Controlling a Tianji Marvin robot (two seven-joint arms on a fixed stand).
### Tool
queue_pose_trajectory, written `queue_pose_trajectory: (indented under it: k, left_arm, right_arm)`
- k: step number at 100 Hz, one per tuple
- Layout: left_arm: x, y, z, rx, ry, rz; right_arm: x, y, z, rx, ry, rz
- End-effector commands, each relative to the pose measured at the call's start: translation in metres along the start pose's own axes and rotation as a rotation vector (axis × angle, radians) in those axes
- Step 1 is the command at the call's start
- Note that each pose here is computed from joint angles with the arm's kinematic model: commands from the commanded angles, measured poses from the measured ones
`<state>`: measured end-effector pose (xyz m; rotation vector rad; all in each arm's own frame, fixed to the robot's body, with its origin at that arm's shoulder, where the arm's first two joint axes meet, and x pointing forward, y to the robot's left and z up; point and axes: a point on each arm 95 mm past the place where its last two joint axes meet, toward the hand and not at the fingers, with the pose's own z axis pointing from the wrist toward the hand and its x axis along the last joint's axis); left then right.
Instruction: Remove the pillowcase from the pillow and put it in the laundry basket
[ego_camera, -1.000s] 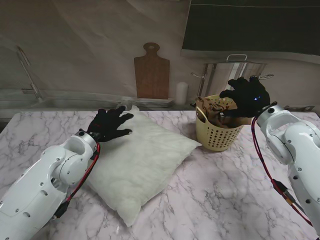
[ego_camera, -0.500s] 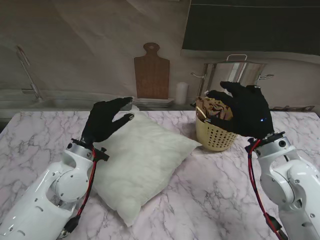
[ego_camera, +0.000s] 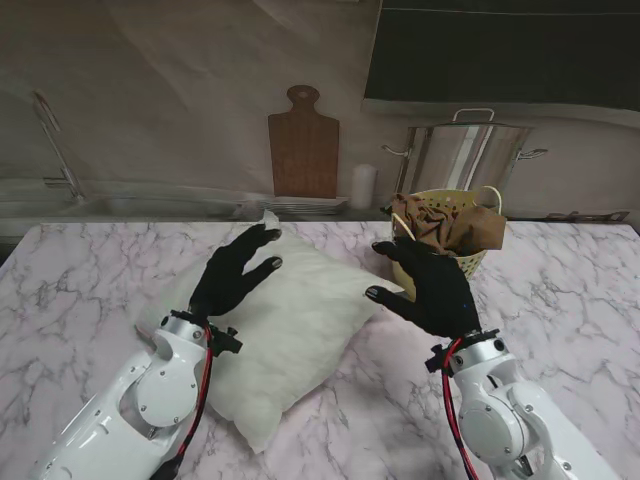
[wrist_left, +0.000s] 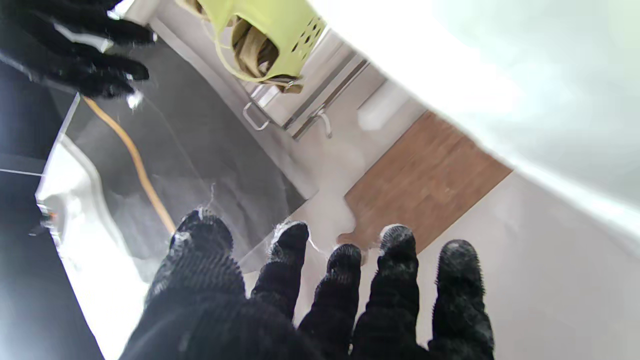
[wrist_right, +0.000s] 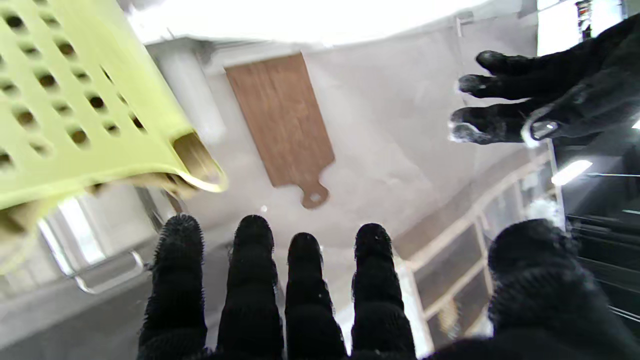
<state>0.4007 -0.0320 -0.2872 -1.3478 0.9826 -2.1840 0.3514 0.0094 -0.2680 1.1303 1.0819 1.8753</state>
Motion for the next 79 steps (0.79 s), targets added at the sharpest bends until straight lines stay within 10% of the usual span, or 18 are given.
queue_pose_trajectory:
  k: [1, 29, 79]
  left_arm:
    - [-0.010, 0.014, -0.003, -0.028, -0.057, -0.044]
    - [-0.030, 0.027, -0.003, -0.093, -0.158, -0.088]
    - [-0.039, 0.027, 0.006, -0.116, -0.185, -0.073]
  right_arm:
    - [-0.013, -0.016, -0.004, 0.033, -0.045, -0.004]
    - [-0.052, -0.044, -0.008, 0.070, -0.174, 0.154]
    - [-0.058, -0.039, 0.000, 0.060, -0.134, 0.162]
